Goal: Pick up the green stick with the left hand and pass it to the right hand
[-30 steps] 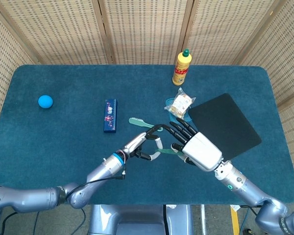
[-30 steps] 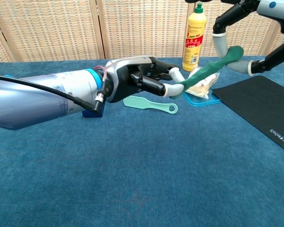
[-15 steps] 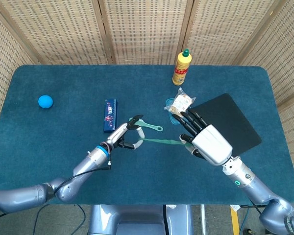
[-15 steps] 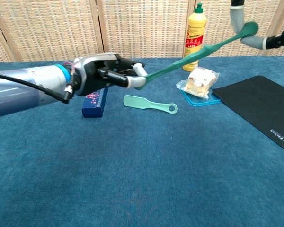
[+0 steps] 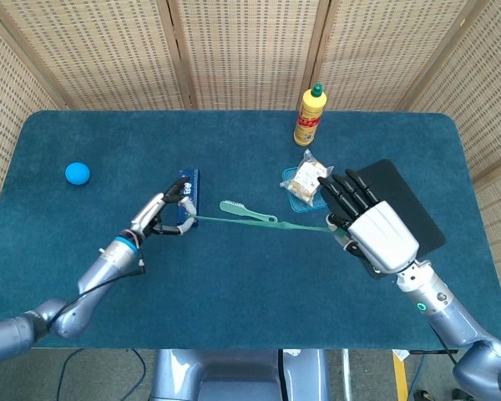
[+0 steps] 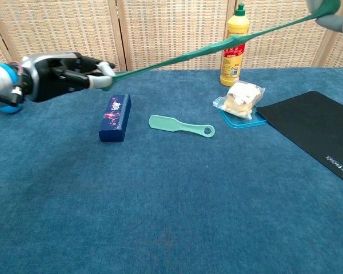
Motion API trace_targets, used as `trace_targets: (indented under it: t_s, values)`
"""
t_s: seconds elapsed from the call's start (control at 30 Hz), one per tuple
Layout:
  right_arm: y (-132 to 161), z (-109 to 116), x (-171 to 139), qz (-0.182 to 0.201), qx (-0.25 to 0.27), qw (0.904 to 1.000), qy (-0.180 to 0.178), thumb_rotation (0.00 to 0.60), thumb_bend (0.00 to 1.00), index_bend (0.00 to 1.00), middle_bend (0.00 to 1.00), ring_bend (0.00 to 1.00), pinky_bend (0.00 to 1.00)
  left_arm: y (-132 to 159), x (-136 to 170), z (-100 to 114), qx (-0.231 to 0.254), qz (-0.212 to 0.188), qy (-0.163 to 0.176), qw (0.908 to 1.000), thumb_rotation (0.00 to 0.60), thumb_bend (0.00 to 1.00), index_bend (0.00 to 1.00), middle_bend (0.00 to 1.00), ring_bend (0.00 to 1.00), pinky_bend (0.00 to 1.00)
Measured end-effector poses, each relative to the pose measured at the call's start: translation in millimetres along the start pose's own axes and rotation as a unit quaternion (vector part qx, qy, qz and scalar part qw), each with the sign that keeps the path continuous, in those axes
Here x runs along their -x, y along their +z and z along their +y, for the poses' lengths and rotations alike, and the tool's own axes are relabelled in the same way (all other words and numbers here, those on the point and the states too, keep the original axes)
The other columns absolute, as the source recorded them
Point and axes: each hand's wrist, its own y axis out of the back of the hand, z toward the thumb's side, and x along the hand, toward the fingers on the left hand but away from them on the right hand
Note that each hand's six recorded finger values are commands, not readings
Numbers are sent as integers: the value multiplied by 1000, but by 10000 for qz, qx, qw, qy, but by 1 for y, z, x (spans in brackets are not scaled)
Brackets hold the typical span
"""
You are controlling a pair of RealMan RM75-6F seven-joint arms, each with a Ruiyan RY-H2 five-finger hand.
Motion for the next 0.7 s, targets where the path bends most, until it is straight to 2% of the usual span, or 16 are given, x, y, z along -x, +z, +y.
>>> trace_targets:
  t_s: [0.17, 0.33, 0.7]
  values:
    - [-6, 3, -1, -84, -68, 9999, -36, 600, 616, 773, 95, 0, 0, -13, 15, 38, -65, 104, 294, 9995, 600, 574, 771, 0, 0, 0]
    - [-15, 6, -5, -171, -191, 9997, -49, 600, 616, 773, 95, 0, 0, -22, 25, 64, -169, 177, 529, 9983, 600, 575, 771, 0, 0, 0]
    - [-45, 7, -25, -533, -373, 9979, -30, 600, 616, 773, 95, 0, 0, -51, 66, 144, -319, 479, 1334, 9894, 600, 576, 771, 0, 0, 0]
